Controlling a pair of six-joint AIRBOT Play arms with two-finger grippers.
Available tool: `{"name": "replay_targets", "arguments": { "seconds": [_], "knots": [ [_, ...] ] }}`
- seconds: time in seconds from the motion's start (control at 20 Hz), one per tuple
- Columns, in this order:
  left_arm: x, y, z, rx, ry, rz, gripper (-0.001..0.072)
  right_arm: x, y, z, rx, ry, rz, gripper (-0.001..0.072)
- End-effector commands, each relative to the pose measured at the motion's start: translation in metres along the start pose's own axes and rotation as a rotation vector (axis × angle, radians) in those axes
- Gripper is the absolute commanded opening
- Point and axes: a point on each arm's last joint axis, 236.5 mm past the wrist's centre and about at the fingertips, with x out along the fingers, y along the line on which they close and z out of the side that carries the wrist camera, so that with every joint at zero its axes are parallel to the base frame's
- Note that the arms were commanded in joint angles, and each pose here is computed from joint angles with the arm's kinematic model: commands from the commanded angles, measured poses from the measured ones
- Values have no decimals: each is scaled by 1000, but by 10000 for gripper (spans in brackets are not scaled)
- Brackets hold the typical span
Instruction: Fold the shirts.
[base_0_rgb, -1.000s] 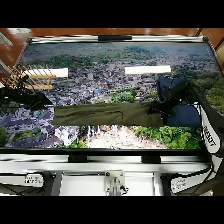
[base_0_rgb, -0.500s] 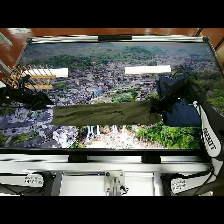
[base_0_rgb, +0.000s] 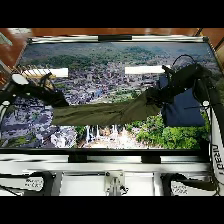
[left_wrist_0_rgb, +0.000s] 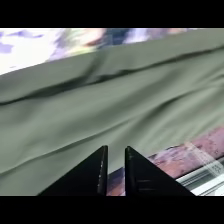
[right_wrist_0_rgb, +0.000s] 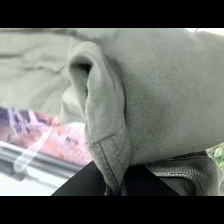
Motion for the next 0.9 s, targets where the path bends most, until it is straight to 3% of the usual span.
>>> {"name": "replay_targets", "arguments": {
  "seconds": [0.0,0.05,0.4,0.85],
  "knots": [
    [32,-67,-3,92,6,-81,91,-25,21,-22,0,13,10,57],
    [43,-88,-3,120,-6,-107,31,-33,24,-25,1,-1,8,57],
    [117,-190,-24,208,-43,-174,31,-92,65,-52,-40,-113,89,57],
    [197,-266,-87,61,84,-330,31,-134,98,-76,-57,-210,179,57]
  ]
}}
